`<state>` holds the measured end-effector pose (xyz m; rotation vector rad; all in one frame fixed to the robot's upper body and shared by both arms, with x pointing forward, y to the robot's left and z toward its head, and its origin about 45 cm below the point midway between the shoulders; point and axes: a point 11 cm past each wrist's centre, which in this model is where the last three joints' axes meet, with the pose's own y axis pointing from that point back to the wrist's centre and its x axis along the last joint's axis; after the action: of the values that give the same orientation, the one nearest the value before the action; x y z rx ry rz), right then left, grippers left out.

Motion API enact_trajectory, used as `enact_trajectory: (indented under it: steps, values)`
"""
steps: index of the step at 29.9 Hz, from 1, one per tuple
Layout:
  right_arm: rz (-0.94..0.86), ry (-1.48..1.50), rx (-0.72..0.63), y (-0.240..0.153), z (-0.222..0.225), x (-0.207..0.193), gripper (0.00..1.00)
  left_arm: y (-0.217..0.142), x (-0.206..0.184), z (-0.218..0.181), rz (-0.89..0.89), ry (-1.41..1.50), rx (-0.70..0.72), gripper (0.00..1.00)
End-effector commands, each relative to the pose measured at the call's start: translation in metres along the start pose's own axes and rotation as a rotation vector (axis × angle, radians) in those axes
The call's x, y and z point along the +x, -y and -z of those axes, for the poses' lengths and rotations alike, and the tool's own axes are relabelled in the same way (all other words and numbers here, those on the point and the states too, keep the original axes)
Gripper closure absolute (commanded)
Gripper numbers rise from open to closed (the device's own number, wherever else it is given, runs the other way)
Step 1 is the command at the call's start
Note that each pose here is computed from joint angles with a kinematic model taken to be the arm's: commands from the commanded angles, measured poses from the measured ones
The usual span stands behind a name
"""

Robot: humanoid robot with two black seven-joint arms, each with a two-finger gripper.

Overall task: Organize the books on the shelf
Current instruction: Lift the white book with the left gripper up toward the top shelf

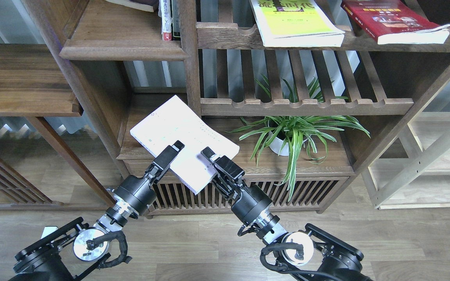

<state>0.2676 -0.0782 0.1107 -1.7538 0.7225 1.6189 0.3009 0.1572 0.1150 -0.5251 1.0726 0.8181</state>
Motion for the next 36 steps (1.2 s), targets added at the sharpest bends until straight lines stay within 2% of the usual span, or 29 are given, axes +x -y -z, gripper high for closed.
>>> enact_trajectory:
  steps: [1,10,18,22,27,32,36]
  values:
    - [0.0,-0.007,-0.001,0.0,0.001,0.0,0.08,-0.002,0.0,-0.003,0.0,0.004,-0.001,0.95]
    - [-0.025,-0.008,0.043,-0.005,0.011,0.008,0.01,-0.014,-0.011,-0.004,0.033,0.049,0.05,0.95]
    - [-0.086,-0.036,0.179,-0.016,0.056,0.026,0.01,-0.023,-0.03,-0.025,0.092,0.172,0.073,0.99]
    - [-0.119,-0.048,0.241,-0.024,0.077,0.034,0.01,-0.03,-0.042,-0.045,0.124,0.273,0.079,1.0]
    - [-0.132,-0.077,0.24,-0.031,0.088,0.035,0.01,-0.038,-0.061,-0.065,0.162,0.381,0.11,1.0]
    - [-0.126,-0.107,0.238,-0.03,0.099,0.03,0.01,-0.049,-0.082,-0.09,0.172,0.516,0.199,1.0]
    - [-0.122,-0.118,0.234,-0.028,0.102,0.028,0.01,-0.049,-0.103,-0.123,0.195,0.604,0.139,1.0]
